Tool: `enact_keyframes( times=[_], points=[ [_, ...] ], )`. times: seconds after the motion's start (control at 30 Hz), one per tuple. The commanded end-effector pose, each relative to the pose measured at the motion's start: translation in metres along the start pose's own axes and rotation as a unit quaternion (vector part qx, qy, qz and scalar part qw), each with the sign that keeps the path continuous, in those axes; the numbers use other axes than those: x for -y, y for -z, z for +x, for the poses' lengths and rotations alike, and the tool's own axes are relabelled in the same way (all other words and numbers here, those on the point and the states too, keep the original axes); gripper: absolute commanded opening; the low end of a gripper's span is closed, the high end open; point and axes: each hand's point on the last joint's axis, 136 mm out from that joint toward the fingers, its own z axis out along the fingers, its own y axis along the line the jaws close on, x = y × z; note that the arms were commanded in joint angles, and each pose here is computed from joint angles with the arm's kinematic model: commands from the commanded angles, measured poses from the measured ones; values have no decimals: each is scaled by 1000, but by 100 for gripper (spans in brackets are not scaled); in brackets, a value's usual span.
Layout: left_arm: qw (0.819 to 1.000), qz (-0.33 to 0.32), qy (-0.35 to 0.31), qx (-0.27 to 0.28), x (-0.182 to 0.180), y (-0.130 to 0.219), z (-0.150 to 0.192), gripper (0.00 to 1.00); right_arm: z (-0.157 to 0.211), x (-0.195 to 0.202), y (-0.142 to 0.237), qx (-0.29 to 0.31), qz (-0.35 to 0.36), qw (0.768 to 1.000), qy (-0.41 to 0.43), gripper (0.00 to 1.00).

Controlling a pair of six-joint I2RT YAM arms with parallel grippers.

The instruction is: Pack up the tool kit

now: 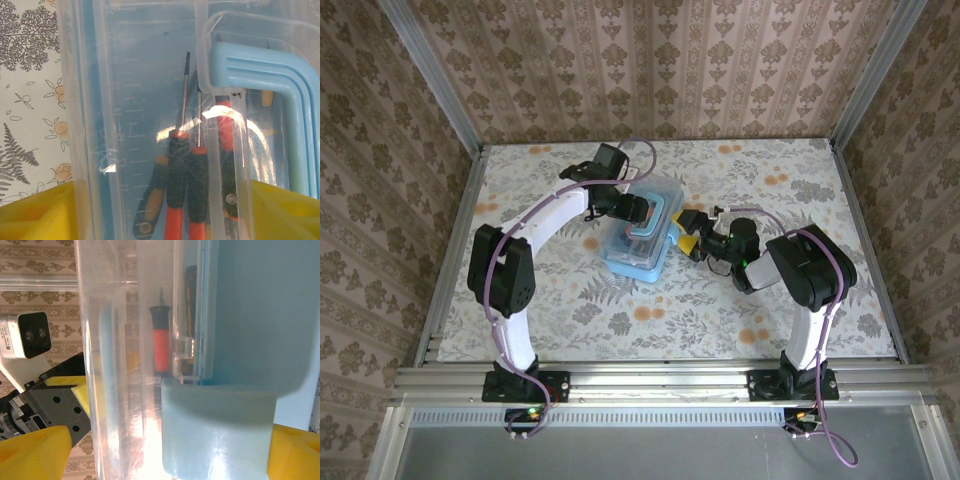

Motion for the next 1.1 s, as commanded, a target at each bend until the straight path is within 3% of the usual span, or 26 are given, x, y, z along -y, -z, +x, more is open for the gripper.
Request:
enact_keyframes(
  times=[0.0,0.77,1.07],
  points=[
    [991,25,19,-127,5,-43,68,46,-3,-19,3,6,-24,999,24,96],
    [992,27,15,-122,8,-40,65,45,-4,19,-9,7,18,1000,-5,64],
    [992,27,16,-123,9,-40,65,45,-1,17,-8,2,20,1000,-1,69]
  ],
)
